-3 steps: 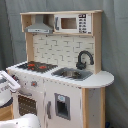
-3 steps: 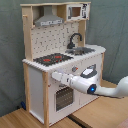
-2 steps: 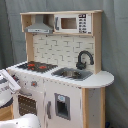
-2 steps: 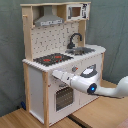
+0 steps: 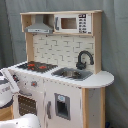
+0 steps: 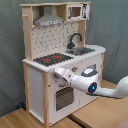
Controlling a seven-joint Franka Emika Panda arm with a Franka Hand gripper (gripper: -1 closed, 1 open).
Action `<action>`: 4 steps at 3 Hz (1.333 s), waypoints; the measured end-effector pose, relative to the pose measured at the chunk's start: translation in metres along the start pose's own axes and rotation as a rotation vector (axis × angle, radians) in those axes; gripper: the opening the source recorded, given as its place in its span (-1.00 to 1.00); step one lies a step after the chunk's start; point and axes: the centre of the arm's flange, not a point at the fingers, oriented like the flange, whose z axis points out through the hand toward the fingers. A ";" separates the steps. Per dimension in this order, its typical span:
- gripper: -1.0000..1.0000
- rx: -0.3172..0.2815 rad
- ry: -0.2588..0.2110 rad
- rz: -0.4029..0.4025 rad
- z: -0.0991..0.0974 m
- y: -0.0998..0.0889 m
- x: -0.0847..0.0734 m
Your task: Play with the kitchen
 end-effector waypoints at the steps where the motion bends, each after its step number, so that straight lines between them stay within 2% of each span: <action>1: -1.00 0.009 0.011 0.120 0.000 0.000 -0.001; 3: -1.00 0.023 0.033 0.323 0.000 0.000 -0.005; 4: -1.00 0.045 0.056 0.346 -0.003 -0.007 -0.003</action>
